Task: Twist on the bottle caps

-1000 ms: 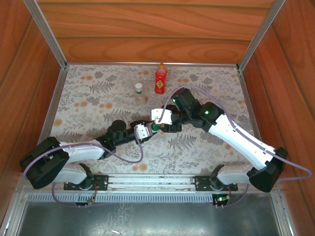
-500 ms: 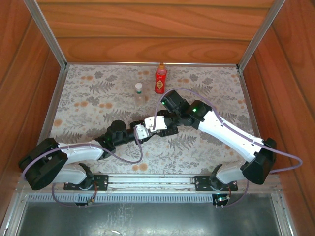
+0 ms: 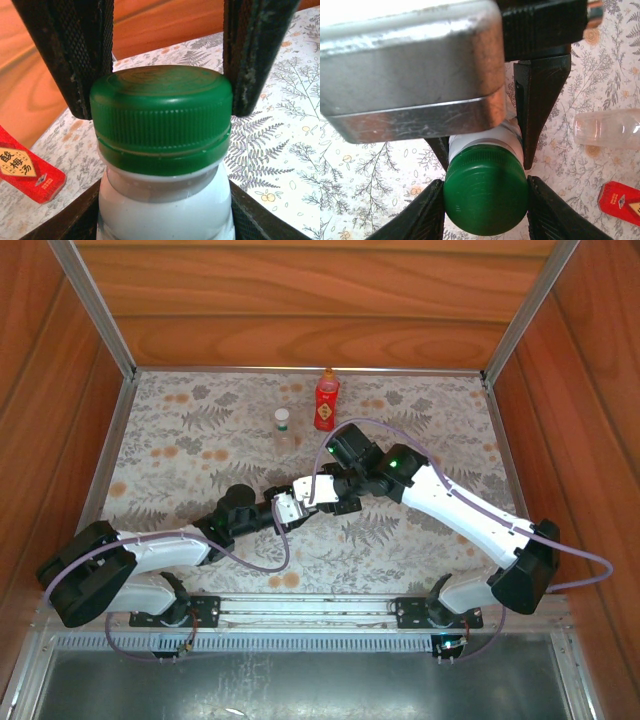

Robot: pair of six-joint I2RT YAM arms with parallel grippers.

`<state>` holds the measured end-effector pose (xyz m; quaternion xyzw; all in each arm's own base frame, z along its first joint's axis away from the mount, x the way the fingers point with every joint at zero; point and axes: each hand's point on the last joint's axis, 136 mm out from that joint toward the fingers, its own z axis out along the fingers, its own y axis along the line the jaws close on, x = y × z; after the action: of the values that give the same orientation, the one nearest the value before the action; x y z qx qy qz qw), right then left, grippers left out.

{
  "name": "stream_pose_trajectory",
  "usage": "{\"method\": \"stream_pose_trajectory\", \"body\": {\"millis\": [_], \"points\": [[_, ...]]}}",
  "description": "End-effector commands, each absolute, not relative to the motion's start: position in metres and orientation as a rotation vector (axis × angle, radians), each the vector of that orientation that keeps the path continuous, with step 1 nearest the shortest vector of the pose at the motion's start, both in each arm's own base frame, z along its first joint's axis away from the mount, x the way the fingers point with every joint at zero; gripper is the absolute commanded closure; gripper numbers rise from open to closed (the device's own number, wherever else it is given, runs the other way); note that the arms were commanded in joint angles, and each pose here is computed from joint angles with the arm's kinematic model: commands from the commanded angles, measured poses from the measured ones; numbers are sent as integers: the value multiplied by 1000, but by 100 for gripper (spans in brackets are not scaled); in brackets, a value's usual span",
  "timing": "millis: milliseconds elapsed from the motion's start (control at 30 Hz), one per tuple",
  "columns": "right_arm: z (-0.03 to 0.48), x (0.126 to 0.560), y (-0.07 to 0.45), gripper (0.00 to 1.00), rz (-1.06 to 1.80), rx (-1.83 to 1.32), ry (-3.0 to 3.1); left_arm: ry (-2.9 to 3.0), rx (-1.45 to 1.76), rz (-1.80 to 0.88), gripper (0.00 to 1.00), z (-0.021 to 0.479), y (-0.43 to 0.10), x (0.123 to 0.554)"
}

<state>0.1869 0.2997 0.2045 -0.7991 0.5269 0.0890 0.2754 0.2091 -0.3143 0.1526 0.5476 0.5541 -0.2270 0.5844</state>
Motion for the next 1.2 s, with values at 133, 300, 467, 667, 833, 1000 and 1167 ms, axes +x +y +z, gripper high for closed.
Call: {"method": "stream_pose_trajectory", "body": {"millis": [133,300,467,667,833,1000,1167], "points": [[221,199,313,91,388,-1720,1747,1292,1257,-519,48,158,-313,211],[225,212,307,99,460,-1355,2029,1296,1255,-509,48,157,-312,212],[219,206,301,100,547,-1209,2148,1296,1257,-512,48,157,-312,212],[215,203,295,100,591,-1076,2321,1294,1255,-514,48,158,-312,212],[213,203,297,100,642,-957,2419,1303,1254,-504,48,156,-312,214],[204,206,290,100,571,-892,2530,1309,1253,-488,48,154,-311,216],[204,203,294,95,599,-912,2551,1314,1251,-483,48,153,-310,217]]}}
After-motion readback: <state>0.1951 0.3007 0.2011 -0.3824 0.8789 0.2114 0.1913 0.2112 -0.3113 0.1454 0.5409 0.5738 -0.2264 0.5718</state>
